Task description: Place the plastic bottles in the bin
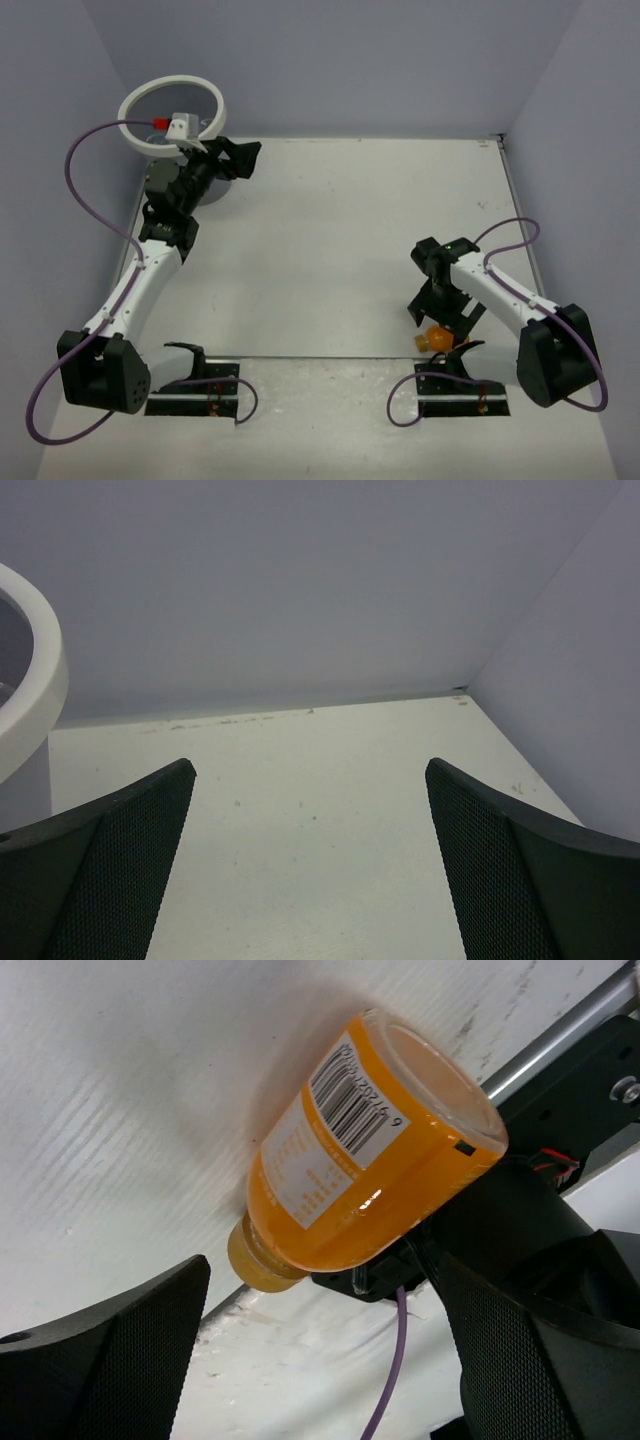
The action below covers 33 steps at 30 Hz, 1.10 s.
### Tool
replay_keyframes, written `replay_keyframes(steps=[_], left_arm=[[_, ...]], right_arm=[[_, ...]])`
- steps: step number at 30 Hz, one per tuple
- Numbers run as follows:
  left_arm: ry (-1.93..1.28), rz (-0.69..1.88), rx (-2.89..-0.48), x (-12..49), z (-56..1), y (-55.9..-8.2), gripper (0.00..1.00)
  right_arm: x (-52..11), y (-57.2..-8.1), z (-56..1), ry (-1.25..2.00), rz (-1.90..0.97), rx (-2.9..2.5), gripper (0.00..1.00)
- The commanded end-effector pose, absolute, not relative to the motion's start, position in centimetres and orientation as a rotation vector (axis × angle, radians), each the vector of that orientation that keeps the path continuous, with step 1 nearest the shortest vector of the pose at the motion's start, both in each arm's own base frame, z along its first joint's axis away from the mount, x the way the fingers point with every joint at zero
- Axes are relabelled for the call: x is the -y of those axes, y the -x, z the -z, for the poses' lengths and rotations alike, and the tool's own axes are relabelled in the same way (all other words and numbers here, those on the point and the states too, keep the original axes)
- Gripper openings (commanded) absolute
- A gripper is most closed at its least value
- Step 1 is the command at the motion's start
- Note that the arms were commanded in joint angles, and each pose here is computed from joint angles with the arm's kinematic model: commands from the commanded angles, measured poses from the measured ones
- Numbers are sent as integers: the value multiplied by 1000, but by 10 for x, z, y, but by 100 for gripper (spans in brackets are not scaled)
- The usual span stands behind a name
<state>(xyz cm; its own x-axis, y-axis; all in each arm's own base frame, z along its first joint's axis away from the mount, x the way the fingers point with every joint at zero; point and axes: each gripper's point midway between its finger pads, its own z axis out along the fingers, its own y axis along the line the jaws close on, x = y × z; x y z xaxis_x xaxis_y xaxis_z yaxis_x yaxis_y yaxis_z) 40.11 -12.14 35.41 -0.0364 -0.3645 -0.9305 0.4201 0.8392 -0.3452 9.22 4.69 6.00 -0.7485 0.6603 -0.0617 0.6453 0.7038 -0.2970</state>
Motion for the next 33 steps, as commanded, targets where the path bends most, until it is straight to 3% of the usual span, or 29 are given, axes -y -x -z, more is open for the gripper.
replay_keyframes(steps=[1,16,17,20,29,33], left_arm=[[-58,611,-1398,119,-376,-410,100],[-43,548,-1377,108,-382,-409,100],[-43,544,-1376,108,-382,-408,100],[-24,526,-1370,103,-383,-405,100],[-7,490,-1349,95,-391,-395,100],[-8,495,-1351,96,-390,-395,100]], right_arm=[[-57,-105,-58,1136,-397,2861,99],[-59,-116,-34,1144,-466,2820,96],[-60,-115,-34,1163,-453,2808,94],[-59,-114,-32,1205,-454,2811,72],[-53,-118,-32,1182,-538,2808,69],[-48,-122,-31,1150,-587,2818,54]])
